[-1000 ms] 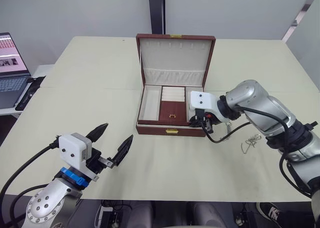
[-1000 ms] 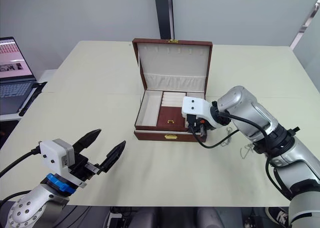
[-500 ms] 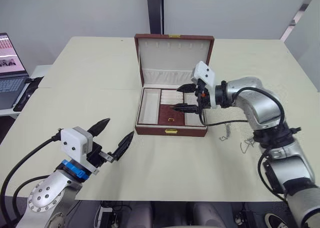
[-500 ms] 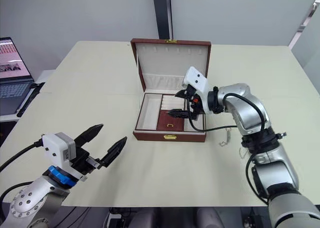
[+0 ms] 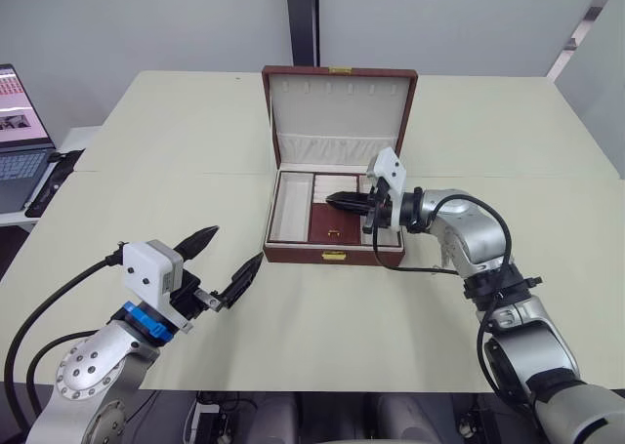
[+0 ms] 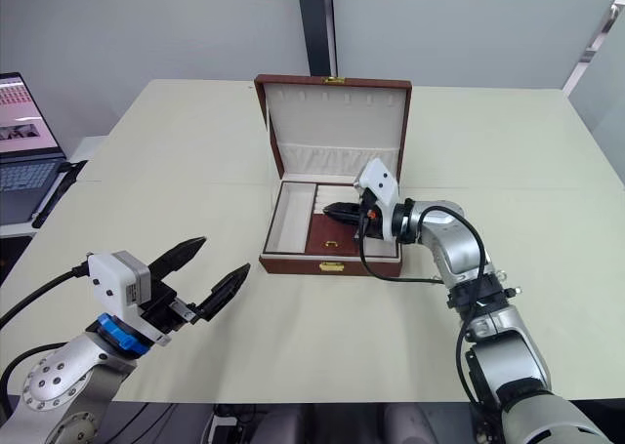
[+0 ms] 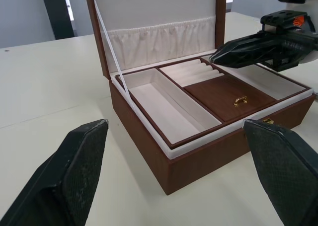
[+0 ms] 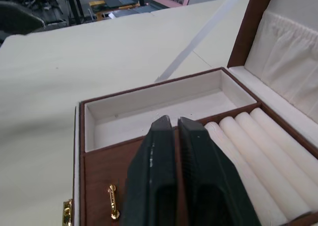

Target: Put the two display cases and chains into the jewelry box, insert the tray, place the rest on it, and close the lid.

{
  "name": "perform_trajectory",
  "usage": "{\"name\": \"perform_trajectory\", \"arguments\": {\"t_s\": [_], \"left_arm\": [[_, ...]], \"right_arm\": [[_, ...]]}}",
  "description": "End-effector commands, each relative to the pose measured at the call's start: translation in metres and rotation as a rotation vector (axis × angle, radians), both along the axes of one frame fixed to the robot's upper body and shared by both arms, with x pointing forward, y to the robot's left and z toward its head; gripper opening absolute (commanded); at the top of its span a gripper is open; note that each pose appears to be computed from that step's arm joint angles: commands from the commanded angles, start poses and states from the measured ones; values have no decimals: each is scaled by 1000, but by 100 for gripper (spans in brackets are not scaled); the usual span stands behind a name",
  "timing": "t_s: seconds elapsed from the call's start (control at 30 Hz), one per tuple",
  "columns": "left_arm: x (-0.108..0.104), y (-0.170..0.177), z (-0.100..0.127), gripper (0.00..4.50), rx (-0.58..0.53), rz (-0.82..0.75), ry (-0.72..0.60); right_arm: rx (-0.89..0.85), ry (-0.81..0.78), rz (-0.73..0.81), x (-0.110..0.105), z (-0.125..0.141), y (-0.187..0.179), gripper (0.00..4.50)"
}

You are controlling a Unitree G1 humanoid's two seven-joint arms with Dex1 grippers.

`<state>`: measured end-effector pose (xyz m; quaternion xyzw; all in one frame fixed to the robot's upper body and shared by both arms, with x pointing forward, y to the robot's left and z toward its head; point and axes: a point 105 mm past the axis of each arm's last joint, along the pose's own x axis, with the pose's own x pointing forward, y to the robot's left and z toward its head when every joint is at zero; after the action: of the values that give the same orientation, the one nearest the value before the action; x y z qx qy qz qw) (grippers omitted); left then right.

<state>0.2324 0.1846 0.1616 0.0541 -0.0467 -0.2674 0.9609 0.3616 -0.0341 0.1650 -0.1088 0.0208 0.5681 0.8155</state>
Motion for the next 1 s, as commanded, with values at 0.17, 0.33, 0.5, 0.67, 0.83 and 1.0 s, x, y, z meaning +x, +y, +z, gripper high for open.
{"name": "perform_trajectory", "arguments": {"t_s": [0.17,0.33,0.5,0.67,0.83,1.0], "left_arm": [[0,-1,7,450,5,-11,-33],[2,0,6,450,6,-14,-33],[9,3,7,450,12,-26,-25],[18,10,16,450,39,-38,-14],[27,34,26,450,85,-18,25],[21,66,23,450,109,-7,124]], "right_arm": [[-87,15,-4,0,-25,-4,2],[-3,14,0,2,-10,-6,2],[199,-38,-23,3,39,-27,2],[153,26,-134,4,41,-76,109],[91,25,-256,-9,43,-140,249],[8,24,-376,-27,26,-192,400]]}}
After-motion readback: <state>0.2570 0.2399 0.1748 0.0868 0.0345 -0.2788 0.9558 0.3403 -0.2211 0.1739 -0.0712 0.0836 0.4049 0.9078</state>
